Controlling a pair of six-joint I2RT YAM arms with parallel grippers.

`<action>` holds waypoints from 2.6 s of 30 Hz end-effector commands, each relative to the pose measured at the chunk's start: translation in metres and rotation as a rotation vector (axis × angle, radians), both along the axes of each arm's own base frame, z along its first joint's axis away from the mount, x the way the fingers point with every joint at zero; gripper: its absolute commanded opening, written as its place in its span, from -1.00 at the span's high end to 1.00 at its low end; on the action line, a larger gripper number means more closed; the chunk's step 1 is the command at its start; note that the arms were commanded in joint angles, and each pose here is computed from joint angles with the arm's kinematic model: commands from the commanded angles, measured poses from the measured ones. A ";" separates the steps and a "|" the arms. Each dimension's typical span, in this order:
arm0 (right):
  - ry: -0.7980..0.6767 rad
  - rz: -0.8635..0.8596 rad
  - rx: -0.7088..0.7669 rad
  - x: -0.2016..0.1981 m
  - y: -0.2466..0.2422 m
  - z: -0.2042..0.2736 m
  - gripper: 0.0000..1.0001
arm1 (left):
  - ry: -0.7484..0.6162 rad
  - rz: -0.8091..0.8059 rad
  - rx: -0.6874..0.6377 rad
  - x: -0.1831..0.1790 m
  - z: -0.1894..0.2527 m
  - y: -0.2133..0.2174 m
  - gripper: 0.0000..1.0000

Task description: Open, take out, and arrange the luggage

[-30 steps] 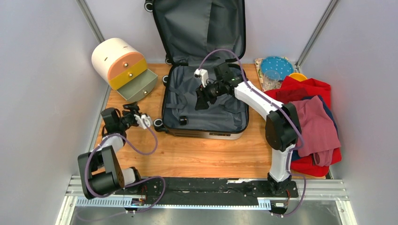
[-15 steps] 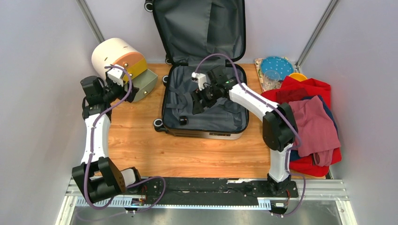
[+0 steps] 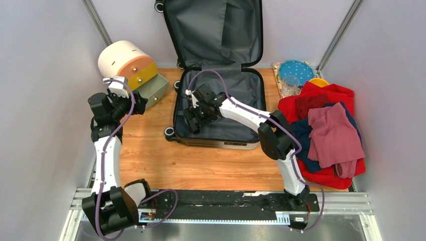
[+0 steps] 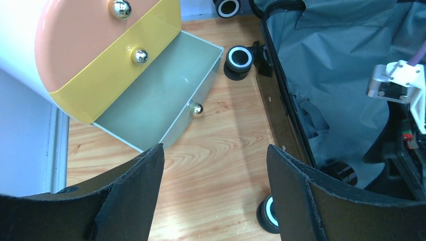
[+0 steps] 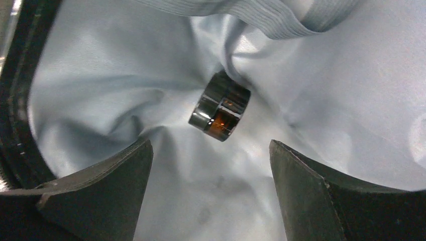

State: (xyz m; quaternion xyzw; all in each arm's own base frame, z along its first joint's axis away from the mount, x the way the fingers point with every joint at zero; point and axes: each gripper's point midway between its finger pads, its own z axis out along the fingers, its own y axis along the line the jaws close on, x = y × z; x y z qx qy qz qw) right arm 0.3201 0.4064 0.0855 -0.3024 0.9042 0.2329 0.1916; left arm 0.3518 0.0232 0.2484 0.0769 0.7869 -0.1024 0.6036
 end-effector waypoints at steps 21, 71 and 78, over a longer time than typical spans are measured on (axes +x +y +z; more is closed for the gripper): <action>0.036 -0.094 -0.021 0.010 0.015 -0.020 -0.31 | -0.095 0.070 0.047 -0.026 0.009 0.002 -0.66; 0.192 0.368 0.696 -0.054 -0.024 0.189 0.94 | -0.497 -1.003 0.447 -0.073 -0.008 -0.204 -0.69; 0.218 0.415 0.730 -0.061 -0.019 0.194 0.94 | -0.524 -1.038 0.397 -0.081 -0.003 -0.219 -0.64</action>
